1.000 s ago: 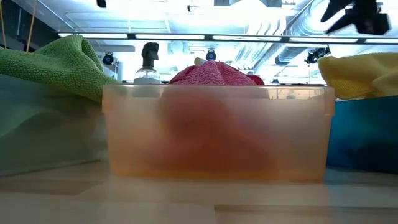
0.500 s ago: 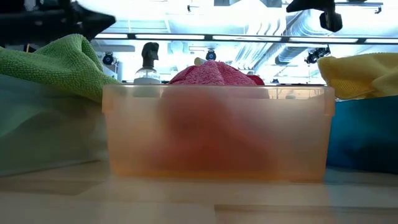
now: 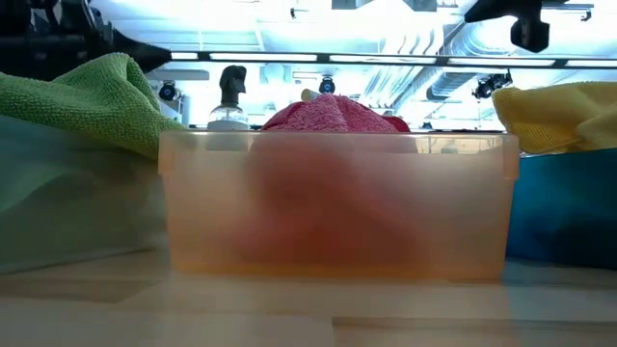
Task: Sort microfiber towel by color & place in baskets
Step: Return to Home Position
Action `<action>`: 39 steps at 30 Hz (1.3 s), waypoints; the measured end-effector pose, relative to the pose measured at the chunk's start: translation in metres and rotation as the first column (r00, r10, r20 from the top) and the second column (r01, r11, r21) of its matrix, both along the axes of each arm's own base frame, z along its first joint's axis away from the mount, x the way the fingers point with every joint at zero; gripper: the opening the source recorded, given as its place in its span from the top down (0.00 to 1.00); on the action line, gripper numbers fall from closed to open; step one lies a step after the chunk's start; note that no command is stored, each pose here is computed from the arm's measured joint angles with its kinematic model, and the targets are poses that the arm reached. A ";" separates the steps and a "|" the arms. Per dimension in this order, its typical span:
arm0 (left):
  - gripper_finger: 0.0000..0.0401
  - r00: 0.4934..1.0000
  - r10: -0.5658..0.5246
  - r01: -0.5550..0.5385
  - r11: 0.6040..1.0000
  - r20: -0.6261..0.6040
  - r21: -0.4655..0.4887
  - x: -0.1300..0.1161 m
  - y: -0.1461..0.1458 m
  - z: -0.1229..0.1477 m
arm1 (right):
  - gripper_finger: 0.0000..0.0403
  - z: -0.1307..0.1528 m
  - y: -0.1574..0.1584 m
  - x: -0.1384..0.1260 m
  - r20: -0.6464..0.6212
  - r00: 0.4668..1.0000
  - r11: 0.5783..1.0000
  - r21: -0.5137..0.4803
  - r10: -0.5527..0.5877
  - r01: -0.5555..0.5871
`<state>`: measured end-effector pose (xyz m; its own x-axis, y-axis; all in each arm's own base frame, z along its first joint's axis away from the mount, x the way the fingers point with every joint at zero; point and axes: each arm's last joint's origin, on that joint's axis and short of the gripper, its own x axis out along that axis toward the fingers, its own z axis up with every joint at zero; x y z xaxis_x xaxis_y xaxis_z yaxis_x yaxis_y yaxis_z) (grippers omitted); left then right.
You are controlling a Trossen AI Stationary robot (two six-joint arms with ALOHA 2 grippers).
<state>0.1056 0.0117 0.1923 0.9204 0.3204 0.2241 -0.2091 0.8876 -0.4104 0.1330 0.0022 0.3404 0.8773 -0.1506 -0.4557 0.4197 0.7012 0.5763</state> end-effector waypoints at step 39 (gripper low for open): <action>1.00 0.985 0.003 -0.004 1.000 -0.174 -0.005 0.003 0.000 -0.016 | 1.00 -0.145 0.010 -0.041 0.635 0.683 0.918 -0.371 0.363 -0.143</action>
<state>0.1082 0.0119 0.1760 0.9441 0.3243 0.0590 -0.2806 0.8846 -0.3725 0.0920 0.0126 0.1954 0.9470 0.1059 0.3034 -0.2267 0.8892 0.3973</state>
